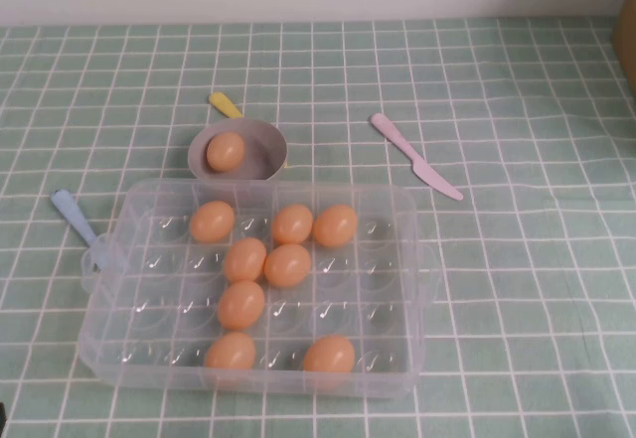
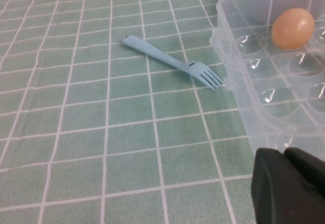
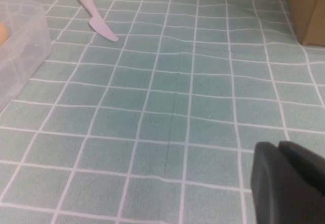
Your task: Take an egg out of the egg box
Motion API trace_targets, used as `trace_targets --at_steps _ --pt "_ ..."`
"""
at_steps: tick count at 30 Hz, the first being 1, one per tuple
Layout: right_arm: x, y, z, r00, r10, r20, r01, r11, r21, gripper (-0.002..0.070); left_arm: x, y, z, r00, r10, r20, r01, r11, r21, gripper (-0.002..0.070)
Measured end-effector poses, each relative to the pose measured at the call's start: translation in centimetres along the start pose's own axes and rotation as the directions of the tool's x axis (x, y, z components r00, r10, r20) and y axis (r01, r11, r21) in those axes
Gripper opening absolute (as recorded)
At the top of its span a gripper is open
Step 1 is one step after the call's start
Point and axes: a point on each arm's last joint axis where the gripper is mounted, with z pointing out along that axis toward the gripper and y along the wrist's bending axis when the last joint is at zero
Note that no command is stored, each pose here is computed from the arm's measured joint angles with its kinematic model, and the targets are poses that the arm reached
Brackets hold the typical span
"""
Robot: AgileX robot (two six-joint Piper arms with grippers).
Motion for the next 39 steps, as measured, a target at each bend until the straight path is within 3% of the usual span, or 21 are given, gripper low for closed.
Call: trace_targets --at_steps 7,16,22,25,29,34,39 --pt "0.0 0.2 0.0 0.999 0.054 0.002 -0.054 0.998 -0.021 -0.0017 0.0 0.0 0.0 1.0 0.0 0.0 0.0 1.0 0.0 -0.0003" --pt "-1.0 0.5 -0.1 0.962 0.254 0.096 -0.247 0.965 -0.083 -0.0017 0.0 0.0 0.0 1.0 0.0 0.0 0.0 1.0 0.0 -0.0003" --pt "-2.1 0.4 -0.3 0.883 0.427 0.193 -0.408 0.903 -0.133 -0.0017 0.0 0.0 0.0 1.0 0.0 0.0 0.0 1.0 0.0 -0.0003" --pt "-2.3 0.4 -0.3 0.823 0.532 0.197 -0.506 0.846 -0.171 -0.0017 0.0 0.0 0.0 1.0 0.0 0.0 0.0 1.0 0.0 -0.0003" --pt "-2.6 0.3 -0.4 0.777 0.594 0.211 -0.563 0.804 -0.191 -0.0017 0.0 0.0 0.0 1.0 0.0 0.0 0.0 1.0 0.0 -0.0003" --pt "-2.6 0.3 -0.4 0.751 0.63 0.197 -0.597 0.776 -0.206 -0.0017 0.0 0.0 0.0 1.0 0.0 0.0 0.0 1.0 0.0 -0.0003" --pt "-2.8 1.1 -0.4 0.775 0.626 0.085 -0.599 0.77 -0.219 -0.0017 0.0 0.0 0.0 1.0 0.0 0.0 0.0 1.0 0.0 -0.0003"
